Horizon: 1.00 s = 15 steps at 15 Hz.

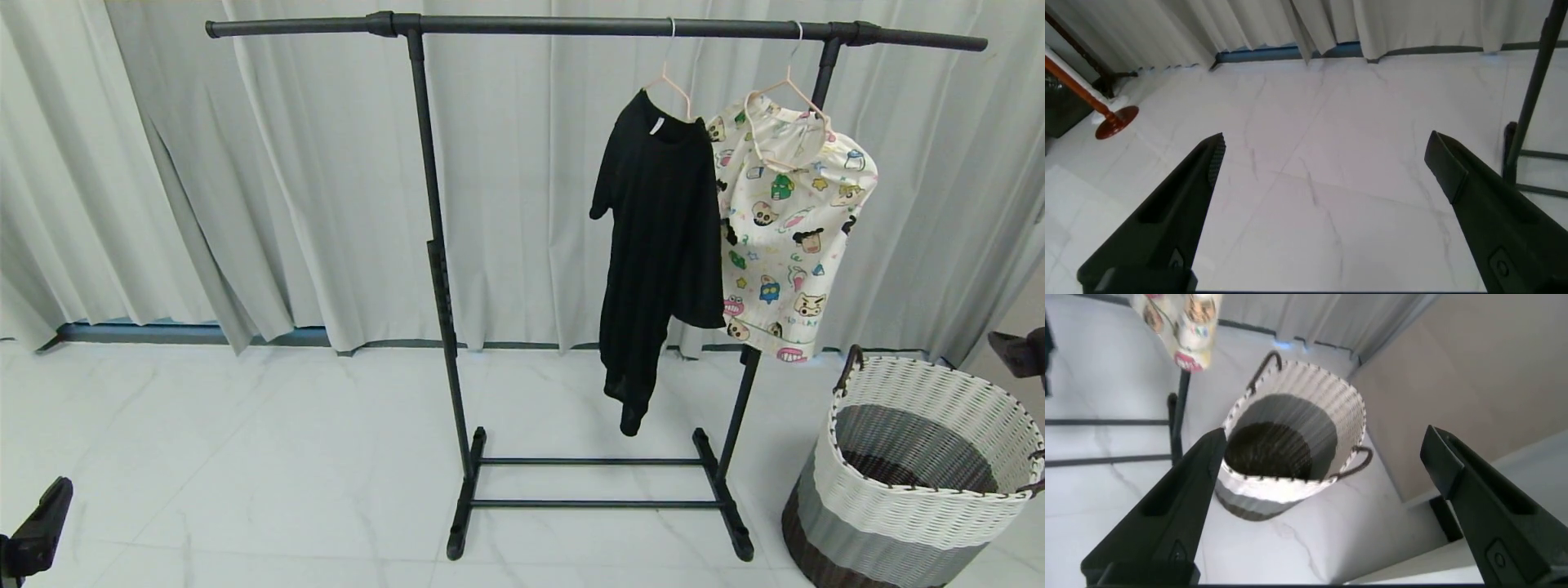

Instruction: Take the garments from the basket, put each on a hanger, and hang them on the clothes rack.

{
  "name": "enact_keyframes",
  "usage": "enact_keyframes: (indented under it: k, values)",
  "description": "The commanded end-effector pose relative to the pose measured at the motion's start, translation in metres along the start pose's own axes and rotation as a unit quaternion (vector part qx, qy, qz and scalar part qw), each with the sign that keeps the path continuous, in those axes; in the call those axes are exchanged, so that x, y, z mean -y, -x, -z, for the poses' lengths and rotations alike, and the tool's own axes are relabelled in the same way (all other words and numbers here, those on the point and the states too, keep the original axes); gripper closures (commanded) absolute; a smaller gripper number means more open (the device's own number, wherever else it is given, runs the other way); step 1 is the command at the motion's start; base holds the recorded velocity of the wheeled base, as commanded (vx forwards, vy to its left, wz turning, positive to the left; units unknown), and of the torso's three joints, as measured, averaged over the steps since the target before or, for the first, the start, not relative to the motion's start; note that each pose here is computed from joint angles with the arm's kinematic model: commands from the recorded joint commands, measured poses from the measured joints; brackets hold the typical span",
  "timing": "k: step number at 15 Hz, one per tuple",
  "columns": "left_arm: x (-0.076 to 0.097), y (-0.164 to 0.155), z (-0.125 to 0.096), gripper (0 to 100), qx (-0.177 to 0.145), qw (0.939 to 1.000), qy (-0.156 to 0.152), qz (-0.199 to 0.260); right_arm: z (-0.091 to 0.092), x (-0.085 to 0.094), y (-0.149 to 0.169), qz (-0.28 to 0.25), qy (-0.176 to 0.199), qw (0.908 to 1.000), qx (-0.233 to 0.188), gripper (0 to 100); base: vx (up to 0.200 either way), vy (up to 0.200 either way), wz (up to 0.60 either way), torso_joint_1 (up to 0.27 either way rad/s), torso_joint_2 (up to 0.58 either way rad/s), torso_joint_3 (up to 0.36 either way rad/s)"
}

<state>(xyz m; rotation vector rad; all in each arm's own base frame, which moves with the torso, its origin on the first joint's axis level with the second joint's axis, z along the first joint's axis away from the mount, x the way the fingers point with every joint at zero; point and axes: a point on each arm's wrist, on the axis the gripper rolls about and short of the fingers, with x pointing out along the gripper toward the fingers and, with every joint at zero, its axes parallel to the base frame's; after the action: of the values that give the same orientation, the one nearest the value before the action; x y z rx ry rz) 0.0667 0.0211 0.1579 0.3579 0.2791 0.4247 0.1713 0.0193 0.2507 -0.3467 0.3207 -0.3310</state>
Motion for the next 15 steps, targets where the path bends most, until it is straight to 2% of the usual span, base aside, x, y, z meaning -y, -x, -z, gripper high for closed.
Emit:
enact_keyframes:
  k: [1,3,5,6,7,8,11,13,15]
  values:
    - [0.002,0.014,0.014,0,0.016,0.9998,0.004,-0.007,0.013,0.003,0.001,0.015,-0.005,0.9999,-0.004,0,0.0,0.0,0.0,-0.061,0.25,0.193]
    - [0.005,0.027,0.031,0,0.034,0.9993,0.009,-0.013,0.03,0.01,0.002,0.041,-0.016,0.999,-0.009,0,0.0,0.0,0.0,-0.029,0.11,0.08]
    - [0.009,0.043,0.053,0,0.068,0.9972,0.016,-0.025,0.058,0.015,0.011,0.068,-0.034,0.997,-0.008,0,0.0,0.0,0.0,-0.004,0.03,0.021]
    - [0.01,0.057,0.065,0,0.096,0.9946,0.021,-0.033,0.083,0.018,0.022,0.088,-0.05,0.9948,-0.006,0,0.0,0.0,0.0,0.0,0.0,0.0]
    - [0.012,0.066,0.077,0,0.108,0.9933,0.021,-0.037,0.1,0.018,0.033,0.092,-0.061,0.9939,0.002,0,0.0,0.0,0.0,0.0,0.0,0.0]
    - [0.015,0.069,0.086,0,0.094,0.9947,0.02,-0.038,0.118,0.017,0.044,0.091,-0.063,0.9938,0.004,0,0.0,0.0,0.0,0.0,0.0,0.0]
    - [0.014,0.068,0.086,0,0.078,0.9943,0.022,-0.068,0.158,0.015,0.071,0.094,-0.074,0.9925,0.024,0,0.0,0.0,0.0,0.0,0.0,0.0]
    - [0.013,0.068,0.086,0,0.077,0.9939,0.028,-0.074,0.181,0.015,0.088,0.1,-0.092,0.989,0.059,0,0.0,0.0,0.0,0.0,0.0,0.0]
    - [0.013,0.068,0.087,0,0.076,0.994,0.03,-0.073,0.208,0.015,0.107,0.095,-0.107,0.9874,0.068,0,0.0,0.0,0.0,0.0,0.0,0.0]
